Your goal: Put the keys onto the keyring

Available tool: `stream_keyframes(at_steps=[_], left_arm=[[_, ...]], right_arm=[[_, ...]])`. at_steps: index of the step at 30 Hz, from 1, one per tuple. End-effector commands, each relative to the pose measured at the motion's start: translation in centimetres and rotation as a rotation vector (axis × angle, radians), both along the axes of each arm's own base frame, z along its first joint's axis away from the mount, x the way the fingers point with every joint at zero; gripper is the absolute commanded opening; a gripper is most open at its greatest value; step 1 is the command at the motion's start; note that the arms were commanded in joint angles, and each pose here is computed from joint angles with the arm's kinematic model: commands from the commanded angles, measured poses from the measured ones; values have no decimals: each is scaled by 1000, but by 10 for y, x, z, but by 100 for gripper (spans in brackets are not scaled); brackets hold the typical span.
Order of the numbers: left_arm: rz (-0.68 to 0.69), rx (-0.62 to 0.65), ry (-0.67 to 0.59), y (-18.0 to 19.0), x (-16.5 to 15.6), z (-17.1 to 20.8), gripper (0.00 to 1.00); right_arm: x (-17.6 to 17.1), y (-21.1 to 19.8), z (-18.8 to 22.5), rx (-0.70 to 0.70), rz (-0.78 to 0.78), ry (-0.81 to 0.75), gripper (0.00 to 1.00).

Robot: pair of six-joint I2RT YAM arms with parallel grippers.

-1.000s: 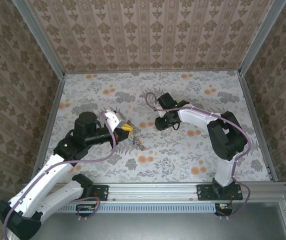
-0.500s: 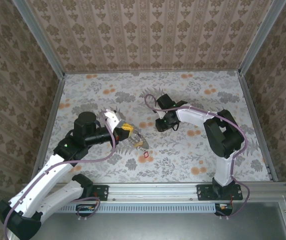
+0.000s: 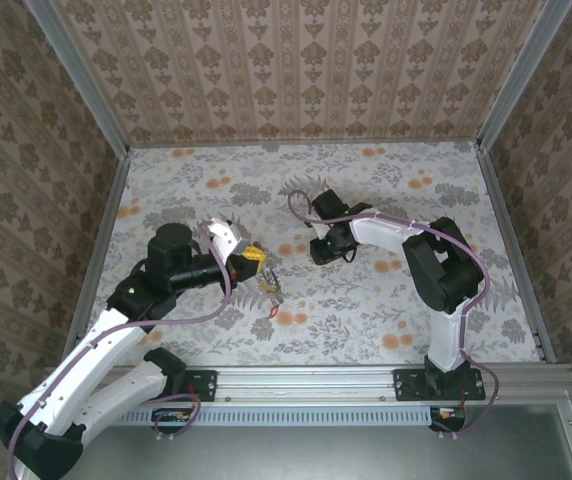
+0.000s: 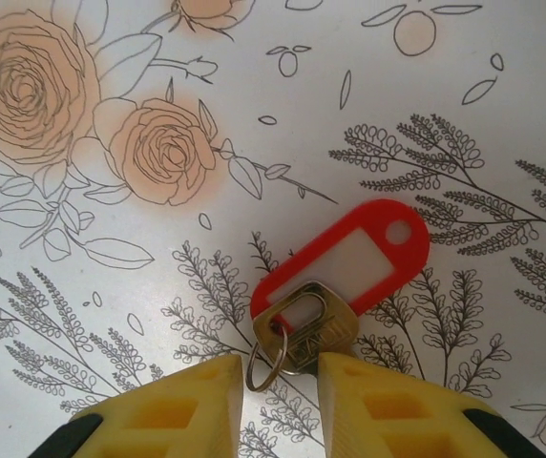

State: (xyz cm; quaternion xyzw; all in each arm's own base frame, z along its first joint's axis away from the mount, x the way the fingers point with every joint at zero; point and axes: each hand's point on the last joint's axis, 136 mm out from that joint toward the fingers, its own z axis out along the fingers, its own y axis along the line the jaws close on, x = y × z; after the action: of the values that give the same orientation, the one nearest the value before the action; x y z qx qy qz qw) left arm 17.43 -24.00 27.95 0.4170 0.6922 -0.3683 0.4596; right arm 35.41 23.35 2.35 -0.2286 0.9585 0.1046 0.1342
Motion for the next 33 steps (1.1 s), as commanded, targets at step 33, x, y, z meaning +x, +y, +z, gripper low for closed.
stream_keyframes(at_steps=[33], left_arm=[[-15, -57, -41, -1, -1, 16, 0]], right_arm=[[12, 4, 14, 31, -34, -38, 3]])
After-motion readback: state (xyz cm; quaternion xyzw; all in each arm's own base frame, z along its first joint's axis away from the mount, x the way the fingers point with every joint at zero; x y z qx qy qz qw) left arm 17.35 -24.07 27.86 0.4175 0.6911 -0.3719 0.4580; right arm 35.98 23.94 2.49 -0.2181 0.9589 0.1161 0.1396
